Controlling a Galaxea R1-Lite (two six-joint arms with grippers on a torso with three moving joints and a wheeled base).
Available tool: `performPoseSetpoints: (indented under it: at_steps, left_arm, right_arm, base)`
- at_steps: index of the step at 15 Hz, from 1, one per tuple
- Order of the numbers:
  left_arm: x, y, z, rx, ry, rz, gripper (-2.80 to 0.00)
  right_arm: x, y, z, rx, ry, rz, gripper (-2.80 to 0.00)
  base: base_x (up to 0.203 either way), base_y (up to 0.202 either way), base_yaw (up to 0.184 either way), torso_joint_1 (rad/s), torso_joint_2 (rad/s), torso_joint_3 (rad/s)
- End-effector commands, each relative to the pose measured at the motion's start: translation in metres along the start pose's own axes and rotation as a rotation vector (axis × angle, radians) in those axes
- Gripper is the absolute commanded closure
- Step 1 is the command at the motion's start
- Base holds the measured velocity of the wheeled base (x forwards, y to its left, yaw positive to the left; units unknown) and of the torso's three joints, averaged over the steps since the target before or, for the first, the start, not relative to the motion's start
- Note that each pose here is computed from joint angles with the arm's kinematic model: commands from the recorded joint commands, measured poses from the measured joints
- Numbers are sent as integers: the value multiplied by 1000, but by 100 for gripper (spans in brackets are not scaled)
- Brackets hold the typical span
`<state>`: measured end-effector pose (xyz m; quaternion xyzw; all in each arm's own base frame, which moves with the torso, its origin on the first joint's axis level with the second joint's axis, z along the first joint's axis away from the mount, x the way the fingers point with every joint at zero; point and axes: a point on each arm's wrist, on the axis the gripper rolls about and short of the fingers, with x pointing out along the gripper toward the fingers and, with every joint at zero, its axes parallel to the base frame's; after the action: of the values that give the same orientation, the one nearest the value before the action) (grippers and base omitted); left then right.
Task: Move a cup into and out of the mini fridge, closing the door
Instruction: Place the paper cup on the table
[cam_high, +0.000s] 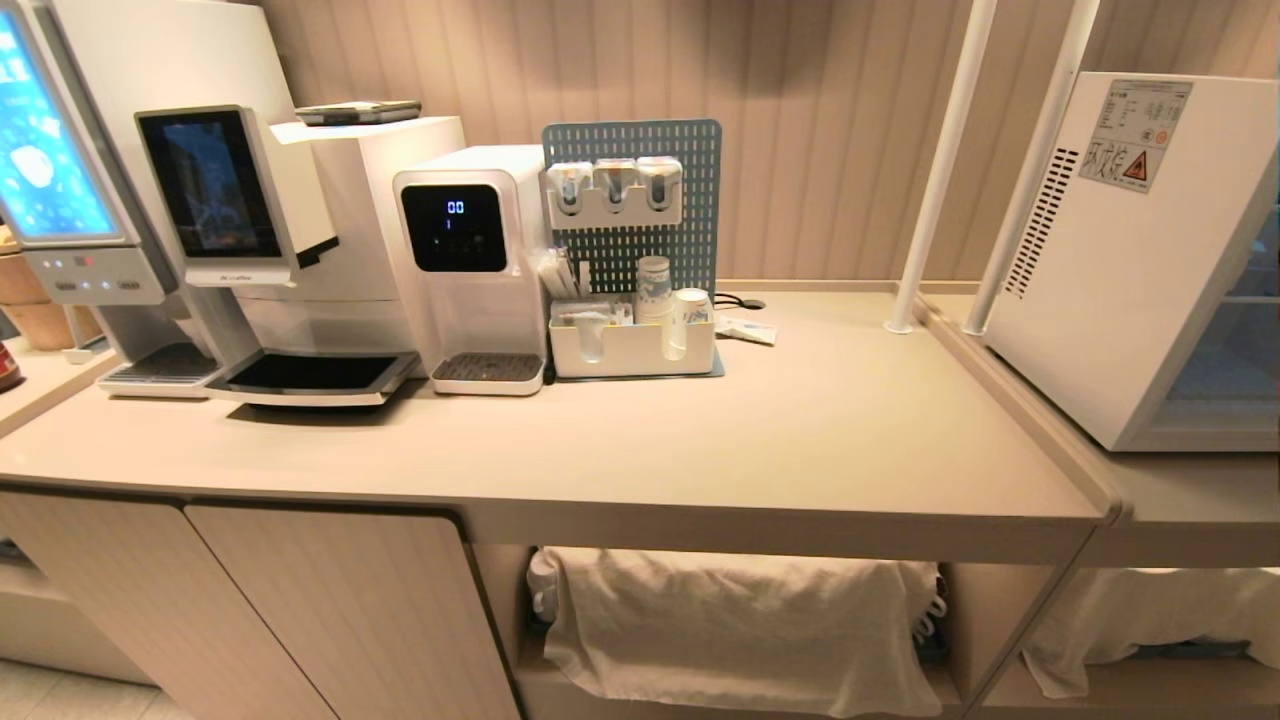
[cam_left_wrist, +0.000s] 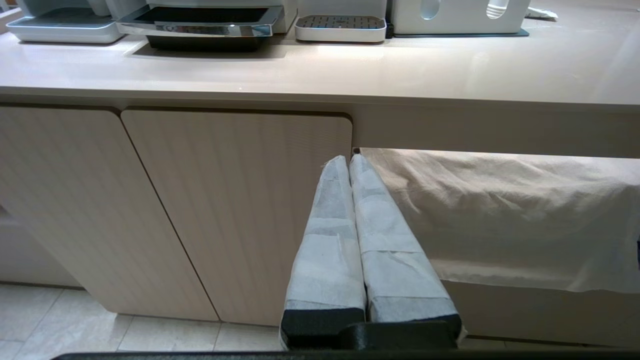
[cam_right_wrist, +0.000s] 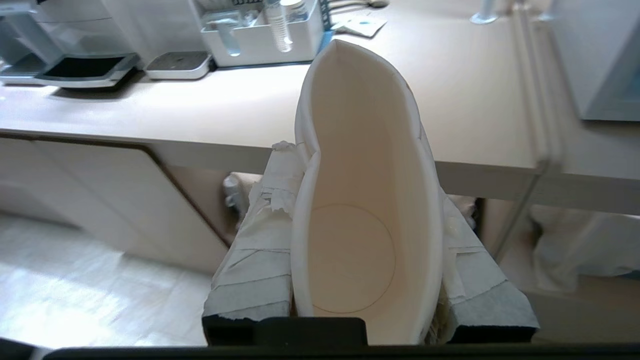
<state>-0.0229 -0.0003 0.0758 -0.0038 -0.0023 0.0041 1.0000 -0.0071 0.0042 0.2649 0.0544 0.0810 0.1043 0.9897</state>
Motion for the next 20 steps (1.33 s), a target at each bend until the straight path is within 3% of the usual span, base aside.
performPoseSetpoints:
  at_steps: [1, 3, 5, 9, 13, 17, 20]
  left_arm:
    - [0, 0, 0, 0, 0, 1, 0]
    - [0, 0, 0, 0, 0, 1, 0]
    - [0, 0, 0, 0, 0, 1, 0]
    - [0, 0, 0, 0, 0, 0, 0]
    - [0, 0, 0, 0, 0, 1, 0]
    - [0, 0, 0, 0, 0, 0, 0]
    - [0, 0, 0, 0, 0, -1, 0]
  right_arm:
    - [85, -10, 53, 66, 211, 10, 0]
    - [147, -14, 72, 112, 356, 42, 0]
    - [207, -15, 68, 135, 496, 75, 0]
    - [300, -10, 43, 135, 612, 159, 0]
    - [381, -15, 14, 72, 557, 218, 0]
    - [443, -28, -17, -151, 427, 262, 0]
    - [477, -32, -30, -212, 277, 266, 0]
  base:
    - [0, 0, 0, 0, 0, 0]
    - [0, 0, 0, 0, 0, 0]
    - [0, 0, 0, 0, 0, 0]
    - [0, 0, 0, 0, 0, 0]
    - [0, 0, 0, 0, 0, 0]
    - [0, 0, 0, 0, 0, 0]
    - [0, 0, 0, 0, 0, 0]
